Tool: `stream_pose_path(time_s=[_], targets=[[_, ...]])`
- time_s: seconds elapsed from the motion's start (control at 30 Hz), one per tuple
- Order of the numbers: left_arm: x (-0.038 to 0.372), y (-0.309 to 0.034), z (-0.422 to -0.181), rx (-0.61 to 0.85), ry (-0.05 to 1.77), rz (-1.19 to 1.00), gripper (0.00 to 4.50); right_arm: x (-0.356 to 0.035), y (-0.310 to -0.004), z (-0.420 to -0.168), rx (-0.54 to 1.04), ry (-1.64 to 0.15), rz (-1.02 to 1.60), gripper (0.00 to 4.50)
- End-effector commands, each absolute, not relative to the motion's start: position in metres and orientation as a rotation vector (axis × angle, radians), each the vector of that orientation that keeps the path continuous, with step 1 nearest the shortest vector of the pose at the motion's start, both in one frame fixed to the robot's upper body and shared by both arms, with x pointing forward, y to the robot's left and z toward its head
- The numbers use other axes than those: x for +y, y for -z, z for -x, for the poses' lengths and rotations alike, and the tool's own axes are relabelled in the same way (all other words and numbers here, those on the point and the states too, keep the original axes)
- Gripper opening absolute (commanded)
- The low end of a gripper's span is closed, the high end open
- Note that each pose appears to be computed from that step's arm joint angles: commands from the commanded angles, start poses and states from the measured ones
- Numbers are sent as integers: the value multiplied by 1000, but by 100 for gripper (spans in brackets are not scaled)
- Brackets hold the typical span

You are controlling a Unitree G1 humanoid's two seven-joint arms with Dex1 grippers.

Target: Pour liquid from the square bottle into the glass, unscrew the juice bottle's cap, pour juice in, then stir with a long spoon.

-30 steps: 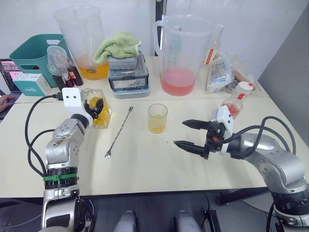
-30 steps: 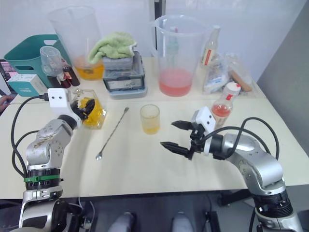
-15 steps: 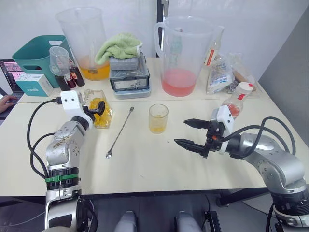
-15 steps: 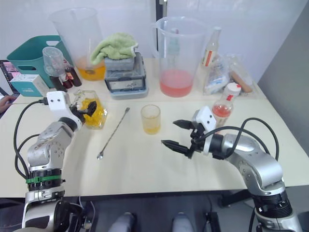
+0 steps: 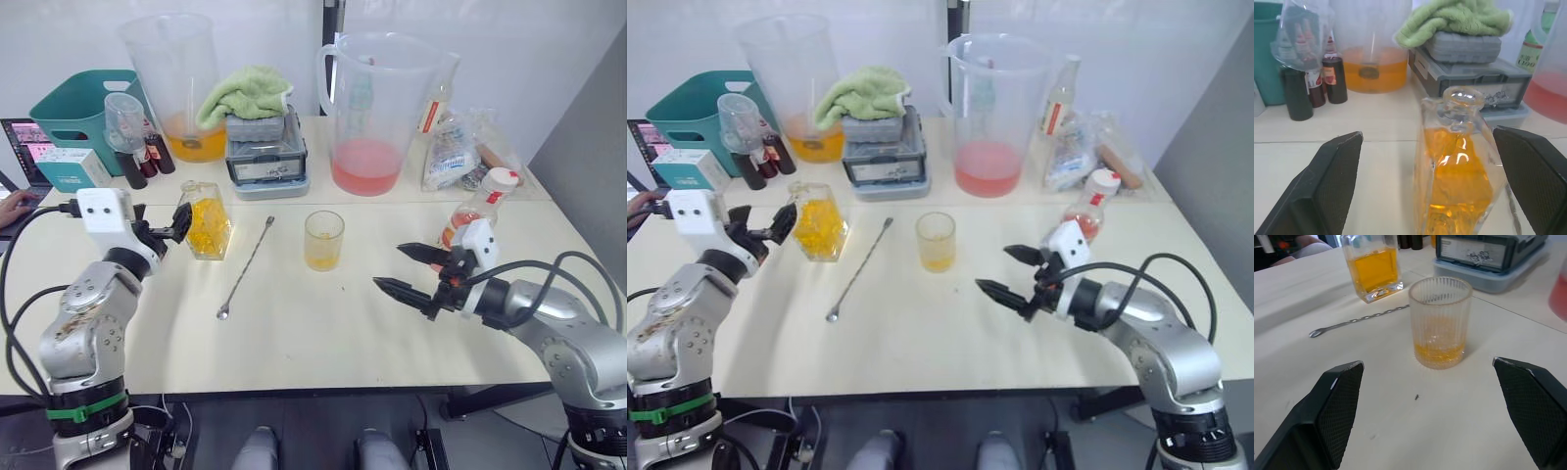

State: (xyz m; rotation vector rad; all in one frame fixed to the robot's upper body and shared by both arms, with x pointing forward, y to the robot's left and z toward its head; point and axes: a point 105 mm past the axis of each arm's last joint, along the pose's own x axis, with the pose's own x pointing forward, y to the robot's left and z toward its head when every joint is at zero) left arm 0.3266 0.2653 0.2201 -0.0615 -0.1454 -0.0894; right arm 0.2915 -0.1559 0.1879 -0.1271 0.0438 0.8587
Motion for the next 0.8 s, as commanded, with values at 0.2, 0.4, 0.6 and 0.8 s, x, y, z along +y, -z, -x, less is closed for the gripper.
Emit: stream_pose_path(time_s=[0.2,0.4,0.6,0.8], targets=[[288,-210,-271,-80,244,44,448,-222,-192,-291,16,-595,165,450],[334,-165,-233,70,214,-20,448,-268,-178,-278,49,-407,160,450],[377,-138,-209,54,93,-141,448,-311,-160,-263,143,-237,185,450],[379,-138,-209,29,128,-142,448,-309,-153,-255,135,-231,148,450]])
